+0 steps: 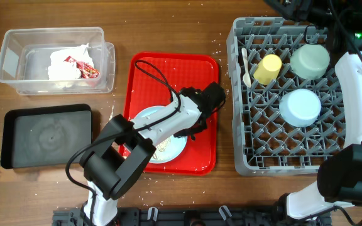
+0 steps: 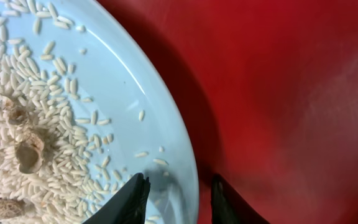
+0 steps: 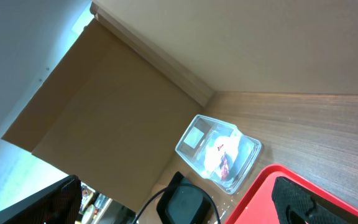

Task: Sort waste into correct bins and load items into the dishwasher rack
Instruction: 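Grasp the white plate on the red tray with the left gripper, then tip the plate over the black tray to dump the scraps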

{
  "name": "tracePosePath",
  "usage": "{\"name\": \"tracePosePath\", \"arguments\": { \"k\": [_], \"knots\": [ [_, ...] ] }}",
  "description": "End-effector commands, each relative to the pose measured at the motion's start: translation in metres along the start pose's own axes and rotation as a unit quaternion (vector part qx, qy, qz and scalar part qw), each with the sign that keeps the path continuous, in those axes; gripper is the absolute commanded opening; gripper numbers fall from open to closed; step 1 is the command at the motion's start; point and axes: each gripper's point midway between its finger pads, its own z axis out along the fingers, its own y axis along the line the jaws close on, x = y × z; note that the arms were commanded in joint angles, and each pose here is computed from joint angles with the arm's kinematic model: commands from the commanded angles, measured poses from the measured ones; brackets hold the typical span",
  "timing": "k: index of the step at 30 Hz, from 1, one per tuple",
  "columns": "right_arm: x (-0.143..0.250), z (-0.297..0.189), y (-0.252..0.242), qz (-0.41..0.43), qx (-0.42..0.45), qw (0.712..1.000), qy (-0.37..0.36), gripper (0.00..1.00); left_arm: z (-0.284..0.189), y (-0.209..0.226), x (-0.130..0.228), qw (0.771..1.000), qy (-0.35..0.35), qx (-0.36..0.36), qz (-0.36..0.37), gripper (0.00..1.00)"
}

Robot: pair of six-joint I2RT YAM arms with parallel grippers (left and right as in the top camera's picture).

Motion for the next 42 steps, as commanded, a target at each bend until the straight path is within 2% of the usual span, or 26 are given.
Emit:
{"name": "tracePosePath", "arguments": {
  "k": [1,4,5,7,11,18,21,33,38,42],
  "knots": [
    [-0.004,-0.002,0.004,-0.006,0.006,1.0,-0.008,1.0,0.008,0.001,0.0,1.0,-0.005,-0.012,-0.007,0.27],
    [-0.004,-0.002,0.004,-0.006,0.006,1.0,-0.008,1.0,0.01,0.002,0.001,1.0,-0.003,-0.015,-0.006,0.16],
    [-0.004,-0.002,0.004,-0.006,0.006,1.0,-0.008,1.0,0.01,0.002,0.001,1.0,-0.003,-0.015,-0.006,0.09],
    [-0.004,-0.002,0.004,-0.005,0.006,1.0,-0.008,1.0,0.009,0.002,0.001,1.0,-0.004,-0.014,-0.006,0.04],
    [-0.004,-0.002,0.004,-0.004,0.006,1.0,-0.008,1.0,-0.004,0.008,-0.005,0.999,-0.01,-0.035,-0.003,0.04],
    [-0.004,-0.002,0.004,-0.004,0.006,1.0,-0.008,1.0,-0.035,0.018,-0.029,0.995,-0.062,-0.077,0.004,0.04],
    [-0.004,-0.002,0.004,-0.004,0.006,1.0,-0.008,1.0,-0.041,0.014,-0.034,0.995,-0.069,-0.074,0.016,0.04],
    [-0.004,-0.002,0.004,-0.004,0.006,1.0,-0.008,1.0,-0.076,0.043,-0.053,0.984,-0.103,-0.143,0.025,0.04],
    [-0.004,-0.002,0.004,-0.004,0.006,1.0,-0.008,1.0,-0.095,0.078,-0.085,0.98,-0.105,-0.166,-0.023,0.04],
    [-0.004,-0.002,0.004,-0.004,0.006,1.0,-0.008,1.0,-0.112,0.126,-0.115,0.976,-0.104,-0.168,-0.094,0.04]
  ]
}}
